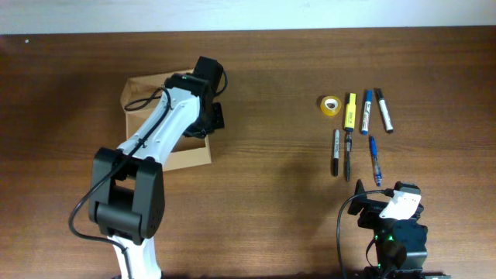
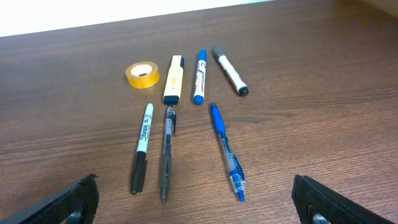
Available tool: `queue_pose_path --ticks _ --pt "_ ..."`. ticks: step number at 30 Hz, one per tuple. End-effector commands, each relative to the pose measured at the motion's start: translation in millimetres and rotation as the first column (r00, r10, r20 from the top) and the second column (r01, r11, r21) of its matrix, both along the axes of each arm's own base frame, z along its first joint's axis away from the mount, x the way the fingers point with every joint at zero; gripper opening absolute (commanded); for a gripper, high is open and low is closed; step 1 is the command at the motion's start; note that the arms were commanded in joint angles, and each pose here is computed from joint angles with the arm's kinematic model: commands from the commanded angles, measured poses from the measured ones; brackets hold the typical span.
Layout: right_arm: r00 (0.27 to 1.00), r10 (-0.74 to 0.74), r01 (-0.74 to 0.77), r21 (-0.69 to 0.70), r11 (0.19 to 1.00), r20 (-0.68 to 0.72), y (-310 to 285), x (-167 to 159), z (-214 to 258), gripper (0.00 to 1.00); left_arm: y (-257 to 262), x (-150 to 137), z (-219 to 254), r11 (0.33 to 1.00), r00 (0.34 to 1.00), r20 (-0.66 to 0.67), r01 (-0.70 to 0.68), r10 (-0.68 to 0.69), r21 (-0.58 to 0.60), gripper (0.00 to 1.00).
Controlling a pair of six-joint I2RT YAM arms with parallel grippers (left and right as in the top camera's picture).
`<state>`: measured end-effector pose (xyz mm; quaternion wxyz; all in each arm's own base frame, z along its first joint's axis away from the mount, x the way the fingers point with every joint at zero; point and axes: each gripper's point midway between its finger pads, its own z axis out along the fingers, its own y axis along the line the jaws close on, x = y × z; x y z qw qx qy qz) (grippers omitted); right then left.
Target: Pack container
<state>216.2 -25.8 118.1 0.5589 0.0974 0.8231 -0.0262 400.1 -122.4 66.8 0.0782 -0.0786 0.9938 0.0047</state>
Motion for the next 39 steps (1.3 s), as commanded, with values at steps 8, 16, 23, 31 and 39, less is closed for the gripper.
queue_pose_path --ticks 8,16,23,31,39 --pt "1.000 -0.020 0.020 -0.001 1.000 0.004 -4 -1 -1 0.99 -67 15 132 0.999 0.979 0.206 0.003 0.006 -0.042 0.02" --pt "1.000 -0.020 0.020 -0.001 1.000 0.003 -4 -1 -1 0.99 -150 -27 153 0.997 0.964 0.267 0.033 -0.011 -0.076 0.02" --pt "1.000 -0.020 0.020 -0.001 1.000 0.003 -4 -1 -1 0.99 -205 -24 130 0.990 0.937 0.336 0.128 -0.099 -0.065 0.01" --pt "1.000 -0.020 0.020 -0.001 1.000 0.004 -4 -1 -1 0.99 -230 -11 61 0.978 0.947 0.257 0.207 -0.192 -0.031 0.02" --pt "1.000 -0.020 0.020 -0.001 1.000 0.004 -4 -1 -1 0.99 -238 -12 12 0.975 0.961 0.176 0.219 -0.212 -0.022 0.02"
